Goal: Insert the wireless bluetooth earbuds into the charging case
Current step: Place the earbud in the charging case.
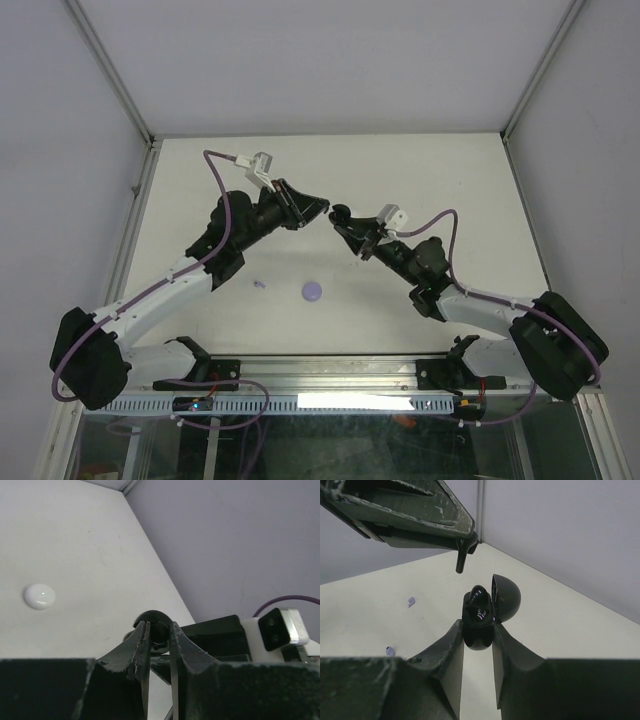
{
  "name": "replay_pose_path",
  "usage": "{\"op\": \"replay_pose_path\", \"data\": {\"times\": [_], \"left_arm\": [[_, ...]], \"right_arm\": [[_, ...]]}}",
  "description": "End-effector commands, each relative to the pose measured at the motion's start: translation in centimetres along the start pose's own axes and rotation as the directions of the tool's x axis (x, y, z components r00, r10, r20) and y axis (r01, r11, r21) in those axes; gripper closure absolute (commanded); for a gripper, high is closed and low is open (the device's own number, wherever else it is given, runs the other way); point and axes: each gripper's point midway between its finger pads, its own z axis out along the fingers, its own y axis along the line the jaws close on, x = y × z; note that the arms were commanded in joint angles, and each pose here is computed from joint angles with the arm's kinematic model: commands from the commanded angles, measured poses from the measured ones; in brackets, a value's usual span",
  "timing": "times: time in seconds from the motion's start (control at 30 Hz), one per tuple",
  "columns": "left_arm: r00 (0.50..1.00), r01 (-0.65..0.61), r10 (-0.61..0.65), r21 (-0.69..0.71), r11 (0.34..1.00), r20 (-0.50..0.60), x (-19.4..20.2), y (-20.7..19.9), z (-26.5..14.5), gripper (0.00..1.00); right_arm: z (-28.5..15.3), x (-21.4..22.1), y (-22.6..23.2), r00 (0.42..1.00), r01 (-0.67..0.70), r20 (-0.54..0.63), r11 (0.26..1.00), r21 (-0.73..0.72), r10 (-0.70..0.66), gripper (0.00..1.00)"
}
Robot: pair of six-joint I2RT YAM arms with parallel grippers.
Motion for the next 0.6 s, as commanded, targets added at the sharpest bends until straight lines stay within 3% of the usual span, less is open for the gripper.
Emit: {"op": "replay_pose_path", "data": {"times": [0.0, 0.57], "left_arm": [[0.989, 0.032, -0.053, 0.157, 0.987, 0.136, -2.7, -5.3, -0.5, 0.94], [0.992, 0.021, -0.04, 0.147, 0.989, 0.124, 0.3, -5.5, 1.3, 0.94]], "right_arm": [[1.4, -4.7, -0.6, 0.987, 0.038, 0.156, 0.999, 0.025, -0.041, 1.0], [1.1, -5.5, -0.7, 0.98, 0.021, 0.195, 0.999, 0.037, -0.028, 1.0]]}}
